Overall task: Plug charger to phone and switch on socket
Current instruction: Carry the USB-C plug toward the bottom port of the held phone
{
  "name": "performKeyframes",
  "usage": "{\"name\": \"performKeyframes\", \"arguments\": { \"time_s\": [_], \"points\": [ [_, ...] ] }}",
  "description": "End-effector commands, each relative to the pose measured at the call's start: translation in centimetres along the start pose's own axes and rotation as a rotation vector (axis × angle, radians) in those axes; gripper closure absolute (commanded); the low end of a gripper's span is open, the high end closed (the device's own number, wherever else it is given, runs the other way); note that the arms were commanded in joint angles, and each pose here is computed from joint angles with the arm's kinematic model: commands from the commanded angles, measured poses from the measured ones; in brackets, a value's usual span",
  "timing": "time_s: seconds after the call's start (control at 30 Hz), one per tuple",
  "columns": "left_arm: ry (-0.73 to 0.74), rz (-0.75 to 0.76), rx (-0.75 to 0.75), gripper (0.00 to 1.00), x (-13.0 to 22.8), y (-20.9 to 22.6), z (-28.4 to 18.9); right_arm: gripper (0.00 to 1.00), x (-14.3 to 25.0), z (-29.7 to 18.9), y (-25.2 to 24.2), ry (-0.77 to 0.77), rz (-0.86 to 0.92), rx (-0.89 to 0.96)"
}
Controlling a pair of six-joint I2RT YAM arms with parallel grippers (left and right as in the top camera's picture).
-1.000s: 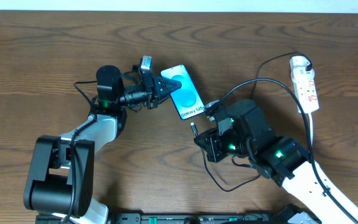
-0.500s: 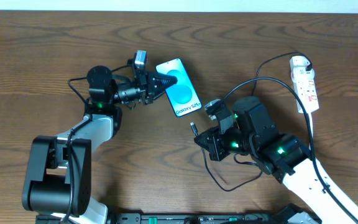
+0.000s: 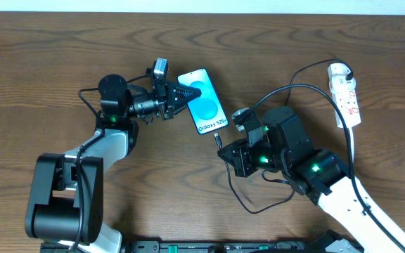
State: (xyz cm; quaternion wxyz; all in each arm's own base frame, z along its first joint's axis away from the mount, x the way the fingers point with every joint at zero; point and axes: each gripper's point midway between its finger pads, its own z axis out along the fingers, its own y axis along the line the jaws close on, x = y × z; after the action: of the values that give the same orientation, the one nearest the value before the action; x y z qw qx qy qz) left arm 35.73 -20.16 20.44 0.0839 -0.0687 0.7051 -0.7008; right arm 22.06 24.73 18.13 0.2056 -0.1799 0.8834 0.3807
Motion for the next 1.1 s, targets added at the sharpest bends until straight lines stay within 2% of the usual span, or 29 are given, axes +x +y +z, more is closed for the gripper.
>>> {"name": "performKeyframes", "arguments": {
  "time_s": [0.0,0.7,1.07],
  "points": [
    [0.017,0.033,0.014,0.93,-0.1,-1.2,0.0,0.99,0.0,0.1,-0.2,0.0,0.023,-0.003],
    [0.02,0.033,0.014,0.92,0.0,-1.2,0.0,0.99,-0.5,0.2,0.0,-0.019,0.022,-0.009],
    [0.019,0.033,0.014,0.92,0.0,-1.2,0.0,0.99,0.1,1.3,-0.9,0.023,0.079,0.007]
  ]
}}
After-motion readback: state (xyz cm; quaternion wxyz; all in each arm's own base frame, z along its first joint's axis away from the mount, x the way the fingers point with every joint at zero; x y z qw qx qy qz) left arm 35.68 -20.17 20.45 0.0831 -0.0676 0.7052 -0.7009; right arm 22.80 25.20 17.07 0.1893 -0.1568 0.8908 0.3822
